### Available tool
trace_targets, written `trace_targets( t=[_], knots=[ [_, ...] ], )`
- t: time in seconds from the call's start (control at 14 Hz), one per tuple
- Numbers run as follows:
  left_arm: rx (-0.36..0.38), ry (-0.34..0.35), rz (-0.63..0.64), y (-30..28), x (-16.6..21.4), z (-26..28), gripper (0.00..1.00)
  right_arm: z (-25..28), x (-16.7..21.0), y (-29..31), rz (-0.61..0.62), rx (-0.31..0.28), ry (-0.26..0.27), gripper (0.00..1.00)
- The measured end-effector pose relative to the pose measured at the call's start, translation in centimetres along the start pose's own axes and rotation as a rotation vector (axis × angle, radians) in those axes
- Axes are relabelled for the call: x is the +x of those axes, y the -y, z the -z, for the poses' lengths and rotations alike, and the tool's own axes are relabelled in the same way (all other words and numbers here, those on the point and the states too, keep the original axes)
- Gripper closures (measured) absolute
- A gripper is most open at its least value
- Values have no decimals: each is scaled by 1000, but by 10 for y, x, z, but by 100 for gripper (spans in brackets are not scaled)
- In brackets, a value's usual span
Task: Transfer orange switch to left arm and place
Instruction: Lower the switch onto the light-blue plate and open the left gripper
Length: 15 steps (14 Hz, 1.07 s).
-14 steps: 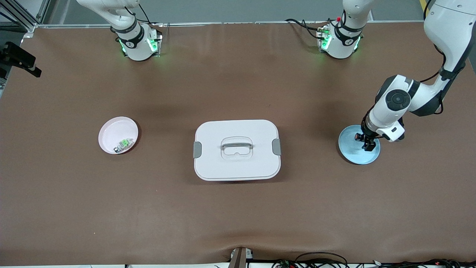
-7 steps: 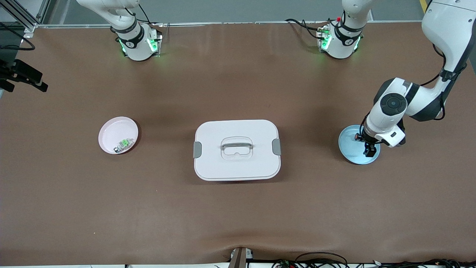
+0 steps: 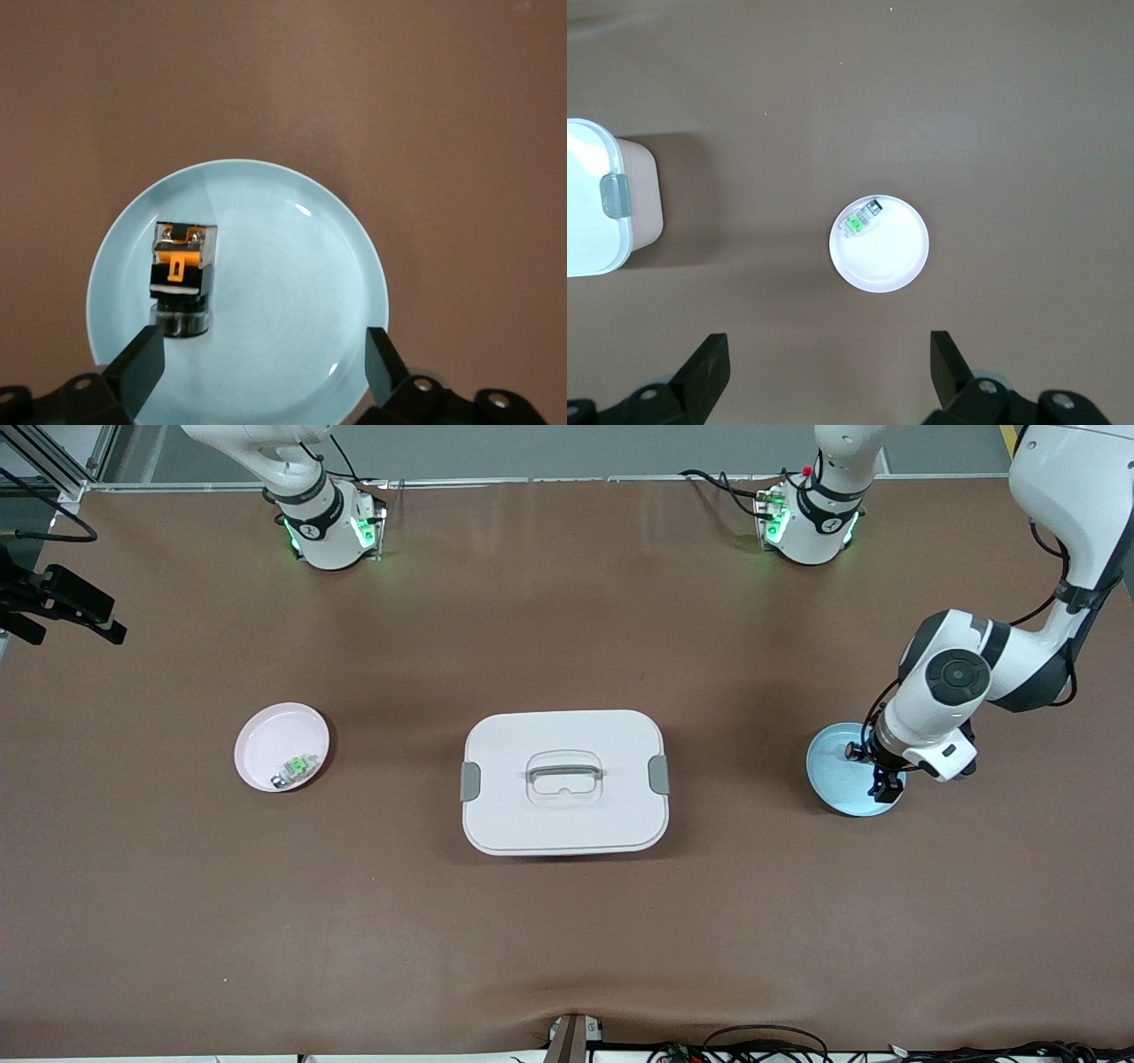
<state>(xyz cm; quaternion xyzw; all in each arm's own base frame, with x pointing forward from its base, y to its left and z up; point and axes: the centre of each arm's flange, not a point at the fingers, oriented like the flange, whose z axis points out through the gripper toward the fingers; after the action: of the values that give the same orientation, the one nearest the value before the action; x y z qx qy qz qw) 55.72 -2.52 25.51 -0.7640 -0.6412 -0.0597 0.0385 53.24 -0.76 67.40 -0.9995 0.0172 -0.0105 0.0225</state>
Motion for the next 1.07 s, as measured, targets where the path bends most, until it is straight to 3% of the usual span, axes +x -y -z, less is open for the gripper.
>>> trace_targets(
  t=[0.5, 1.07],
  knots=[
    [-32, 86, -363, 13, 6, 51, 0, -8, 4, 6, 11, 0, 20, 0],
    [-96, 93, -1010, 24, -12, 75, 0, -15, 8, 14, 25, 1, 28, 0]
  ],
)
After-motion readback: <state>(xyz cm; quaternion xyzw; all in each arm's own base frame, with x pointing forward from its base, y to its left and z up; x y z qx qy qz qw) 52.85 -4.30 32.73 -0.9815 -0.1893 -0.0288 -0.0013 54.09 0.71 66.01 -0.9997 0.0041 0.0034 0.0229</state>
